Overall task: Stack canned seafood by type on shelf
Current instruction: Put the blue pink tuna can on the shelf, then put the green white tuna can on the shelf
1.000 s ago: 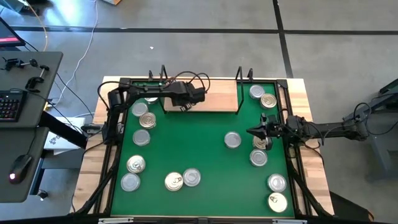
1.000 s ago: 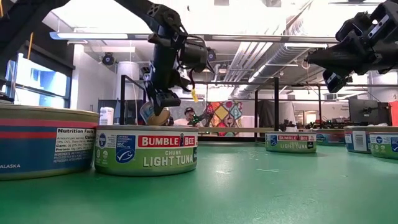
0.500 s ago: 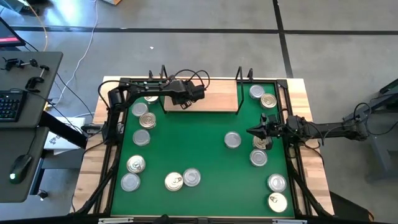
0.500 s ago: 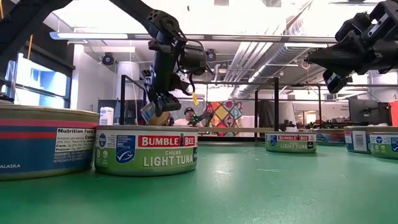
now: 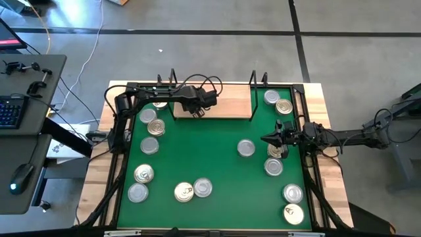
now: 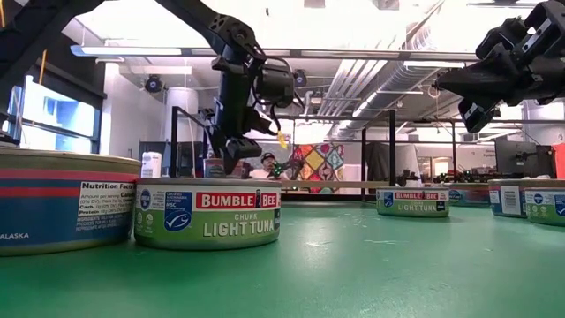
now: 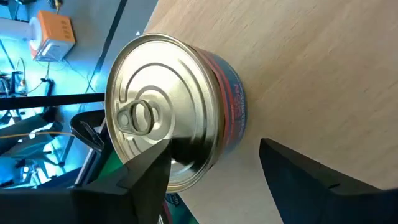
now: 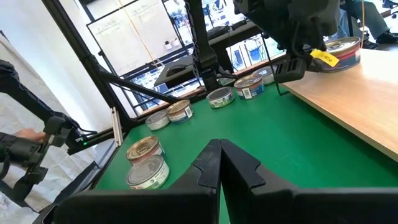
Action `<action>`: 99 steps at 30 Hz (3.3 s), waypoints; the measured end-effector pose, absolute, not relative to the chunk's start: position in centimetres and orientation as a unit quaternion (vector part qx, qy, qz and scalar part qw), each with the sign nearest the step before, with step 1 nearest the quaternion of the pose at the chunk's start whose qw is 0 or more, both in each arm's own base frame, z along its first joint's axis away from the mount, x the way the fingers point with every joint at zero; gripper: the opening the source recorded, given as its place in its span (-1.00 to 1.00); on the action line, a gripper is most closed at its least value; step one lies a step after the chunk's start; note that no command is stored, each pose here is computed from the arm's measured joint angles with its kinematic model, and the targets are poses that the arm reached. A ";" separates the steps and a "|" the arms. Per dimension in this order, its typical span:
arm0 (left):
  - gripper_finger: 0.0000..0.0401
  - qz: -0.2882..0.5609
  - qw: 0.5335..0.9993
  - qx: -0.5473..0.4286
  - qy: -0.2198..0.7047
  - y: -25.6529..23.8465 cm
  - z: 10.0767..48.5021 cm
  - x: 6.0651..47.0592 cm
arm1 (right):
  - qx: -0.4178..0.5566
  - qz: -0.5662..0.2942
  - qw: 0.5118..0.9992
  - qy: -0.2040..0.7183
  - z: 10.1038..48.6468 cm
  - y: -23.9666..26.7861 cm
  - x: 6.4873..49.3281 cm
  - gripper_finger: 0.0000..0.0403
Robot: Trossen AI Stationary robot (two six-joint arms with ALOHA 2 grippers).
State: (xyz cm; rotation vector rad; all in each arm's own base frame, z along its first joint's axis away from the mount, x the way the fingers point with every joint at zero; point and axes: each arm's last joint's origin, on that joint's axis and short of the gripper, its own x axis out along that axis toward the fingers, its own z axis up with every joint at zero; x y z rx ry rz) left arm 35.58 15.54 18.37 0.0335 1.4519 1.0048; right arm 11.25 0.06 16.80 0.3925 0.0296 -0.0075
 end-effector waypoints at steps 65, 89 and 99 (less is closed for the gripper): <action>0.19 0.331 0.839 0.089 0.421 2.9 24.3 33.8 | 0.165 -0.007 0.986 0.030 16.5 0.1 11.4 -1.00; 0.19 0.222 0.931 0.074 0.280 -2.9 19.5 32.1 | 0.090 -0.115 0.926 0.349 15.6 2.8 22.2 -0.93; 0.19 0.224 0.929 0.075 0.285 -4.4 19.3 31.6 | 0.076 -0.145 0.897 0.411 14.9 2.8 30.2 -0.94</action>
